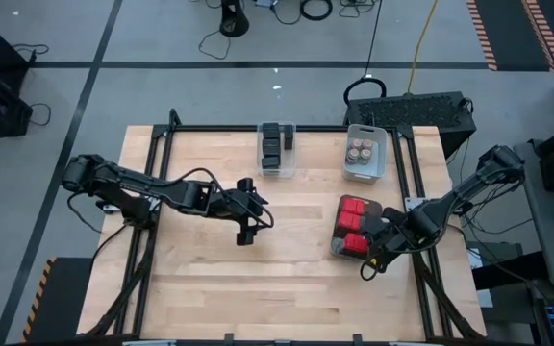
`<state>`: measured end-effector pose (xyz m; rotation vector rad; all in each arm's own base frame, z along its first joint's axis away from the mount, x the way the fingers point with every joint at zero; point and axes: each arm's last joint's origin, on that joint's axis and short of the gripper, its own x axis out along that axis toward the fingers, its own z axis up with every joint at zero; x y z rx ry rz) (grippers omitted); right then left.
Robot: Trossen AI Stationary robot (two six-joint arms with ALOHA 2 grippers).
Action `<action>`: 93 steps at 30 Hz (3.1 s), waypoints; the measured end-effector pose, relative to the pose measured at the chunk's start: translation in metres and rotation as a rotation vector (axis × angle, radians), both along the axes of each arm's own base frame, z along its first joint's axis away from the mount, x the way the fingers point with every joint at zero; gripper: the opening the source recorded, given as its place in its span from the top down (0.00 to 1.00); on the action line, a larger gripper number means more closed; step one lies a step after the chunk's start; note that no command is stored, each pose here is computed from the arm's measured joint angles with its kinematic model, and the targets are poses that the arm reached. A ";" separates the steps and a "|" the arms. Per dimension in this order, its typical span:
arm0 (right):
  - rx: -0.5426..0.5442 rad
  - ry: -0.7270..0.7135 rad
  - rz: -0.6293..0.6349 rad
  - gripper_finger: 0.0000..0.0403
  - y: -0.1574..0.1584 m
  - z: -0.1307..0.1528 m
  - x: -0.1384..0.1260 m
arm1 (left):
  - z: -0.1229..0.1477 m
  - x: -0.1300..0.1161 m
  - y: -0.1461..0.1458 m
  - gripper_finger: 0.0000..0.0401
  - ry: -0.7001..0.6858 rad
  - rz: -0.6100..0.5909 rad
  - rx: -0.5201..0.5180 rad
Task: Sort spices by type
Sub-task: Put the red seasoning can into the black transparent bin, then return to Home Position
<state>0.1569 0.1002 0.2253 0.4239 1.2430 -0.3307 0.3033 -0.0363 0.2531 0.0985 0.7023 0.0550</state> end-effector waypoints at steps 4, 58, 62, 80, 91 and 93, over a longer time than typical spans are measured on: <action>0.007 0.043 0.006 1.00 0.003 -0.006 0.003 | 0.001 0.001 0.000 0.19 -0.014 -0.001 -0.002; -0.069 -0.555 0.431 1.00 0.022 0.078 0.052 | 0.043 -0.022 -0.056 0.19 -0.273 -0.122 0.127; -0.077 -0.574 0.450 1.00 0.019 0.054 0.049 | 0.048 -0.036 -0.062 0.19 -0.335 -0.157 0.133; 0.061 -0.801 0.218 1.00 -0.016 -0.019 0.032 | 0.001 -0.114 -0.025 0.19 -0.649 0.114 0.001; -0.115 -0.856 0.353 1.00 -0.023 -0.009 0.055 | 0.001 -0.116 -0.024 0.19 -0.651 0.117 0.008; -0.142 -0.901 0.357 1.00 -0.027 0.001 0.050 | 0.001 -0.116 -0.024 0.19 -0.649 0.118 0.003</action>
